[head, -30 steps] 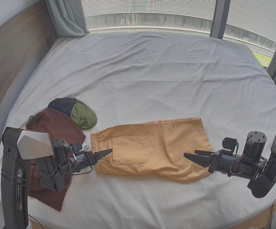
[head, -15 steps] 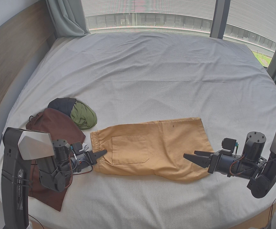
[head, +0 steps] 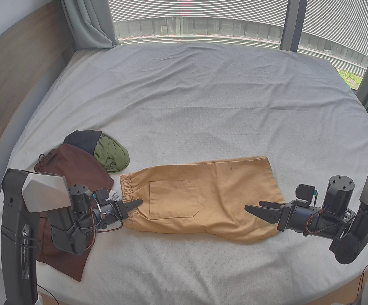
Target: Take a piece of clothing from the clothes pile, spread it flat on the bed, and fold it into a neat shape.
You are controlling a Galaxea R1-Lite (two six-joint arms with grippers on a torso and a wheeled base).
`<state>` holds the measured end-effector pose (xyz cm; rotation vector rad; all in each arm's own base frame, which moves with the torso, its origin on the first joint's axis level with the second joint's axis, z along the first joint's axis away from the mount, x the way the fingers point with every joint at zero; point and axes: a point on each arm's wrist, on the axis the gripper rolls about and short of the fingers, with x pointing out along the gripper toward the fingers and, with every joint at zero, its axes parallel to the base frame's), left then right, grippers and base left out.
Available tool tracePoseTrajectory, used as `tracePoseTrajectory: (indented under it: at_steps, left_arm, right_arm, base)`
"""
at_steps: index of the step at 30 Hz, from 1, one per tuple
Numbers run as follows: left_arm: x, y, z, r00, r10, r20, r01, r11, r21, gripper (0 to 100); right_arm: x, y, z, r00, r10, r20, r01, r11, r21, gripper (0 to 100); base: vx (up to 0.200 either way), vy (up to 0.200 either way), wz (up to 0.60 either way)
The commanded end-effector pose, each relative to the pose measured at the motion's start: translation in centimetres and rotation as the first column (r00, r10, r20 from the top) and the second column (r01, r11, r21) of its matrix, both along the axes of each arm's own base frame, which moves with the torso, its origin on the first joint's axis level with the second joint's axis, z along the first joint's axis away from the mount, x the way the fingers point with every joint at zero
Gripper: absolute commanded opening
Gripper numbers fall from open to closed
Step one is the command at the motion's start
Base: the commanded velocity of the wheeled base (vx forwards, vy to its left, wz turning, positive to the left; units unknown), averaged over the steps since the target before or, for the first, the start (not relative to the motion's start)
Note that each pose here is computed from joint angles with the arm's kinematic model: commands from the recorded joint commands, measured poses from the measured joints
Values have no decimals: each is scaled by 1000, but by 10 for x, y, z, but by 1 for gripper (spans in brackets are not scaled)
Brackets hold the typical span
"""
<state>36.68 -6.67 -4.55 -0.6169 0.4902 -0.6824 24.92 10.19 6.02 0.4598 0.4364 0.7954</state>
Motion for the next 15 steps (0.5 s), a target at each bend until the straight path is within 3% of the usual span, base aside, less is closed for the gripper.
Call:
tracePoseTrajectory:
  at_steps: [1,7,15]
  left_arm:
    - [0,0,1,1000,1,3,-1,1000,-1,0]
    - [0,0,3,1000,0,7,0,1000,0,0]
    - [-5,13,32,999,-7,51,8,1000,-23,0]
  right_arm:
    - [0,0,0,1000,0,0,0,1000,0,100]
    - [0,0,0,1000,0,-1,0,1000,1,100]
    - [0,0,0,1000,0,0,0,1000,0,100]
  base:
    - [0,0,0]
    - [0,0,0]
    - [0,0,0]
